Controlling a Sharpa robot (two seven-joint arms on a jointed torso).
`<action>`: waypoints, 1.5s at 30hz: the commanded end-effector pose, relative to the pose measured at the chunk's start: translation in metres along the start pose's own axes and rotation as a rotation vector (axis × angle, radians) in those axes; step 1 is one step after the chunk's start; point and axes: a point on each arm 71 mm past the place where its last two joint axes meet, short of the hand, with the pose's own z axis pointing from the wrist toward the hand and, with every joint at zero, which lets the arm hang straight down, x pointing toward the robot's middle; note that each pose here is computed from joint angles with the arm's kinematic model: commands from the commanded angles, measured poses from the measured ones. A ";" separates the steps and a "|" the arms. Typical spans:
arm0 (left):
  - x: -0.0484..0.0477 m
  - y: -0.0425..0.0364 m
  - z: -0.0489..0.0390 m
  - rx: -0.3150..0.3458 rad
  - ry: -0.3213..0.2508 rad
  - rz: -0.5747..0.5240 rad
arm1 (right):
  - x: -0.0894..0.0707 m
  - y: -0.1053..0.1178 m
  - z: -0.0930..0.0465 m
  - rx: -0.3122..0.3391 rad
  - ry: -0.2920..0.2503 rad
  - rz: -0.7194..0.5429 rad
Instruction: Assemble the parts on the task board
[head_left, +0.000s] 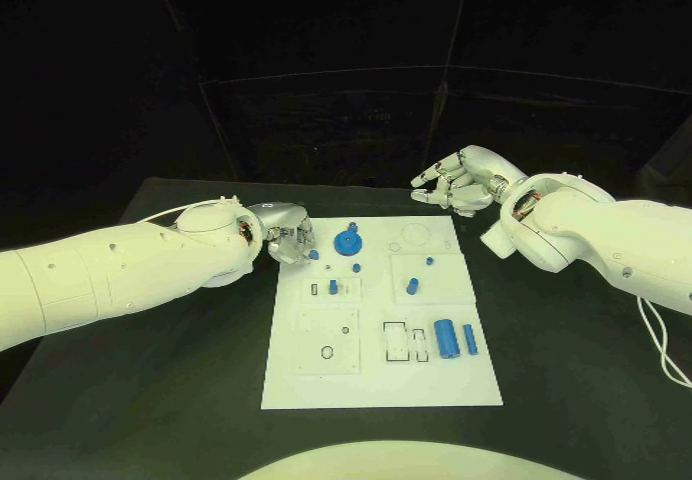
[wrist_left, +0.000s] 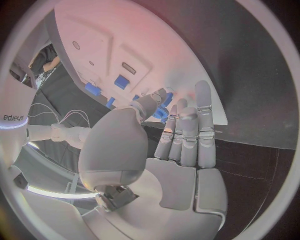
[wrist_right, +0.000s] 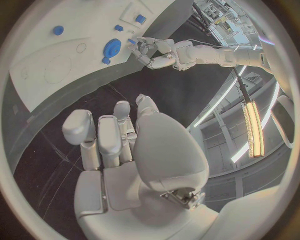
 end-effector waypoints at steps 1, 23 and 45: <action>-0.0015 -0.0045 0.0009 0.036 -0.011 -0.012 | 0.000 0.002 0.000 -0.008 0.004 -0.002; -0.0022 -0.0117 0.0095 0.079 -0.010 -0.005 | 0.001 0.002 0.001 -0.009 0.008 -0.001; -0.0004 -0.0098 0.0135 0.067 0.027 -0.005 | 0.002 0.002 0.002 -0.010 0.012 -0.001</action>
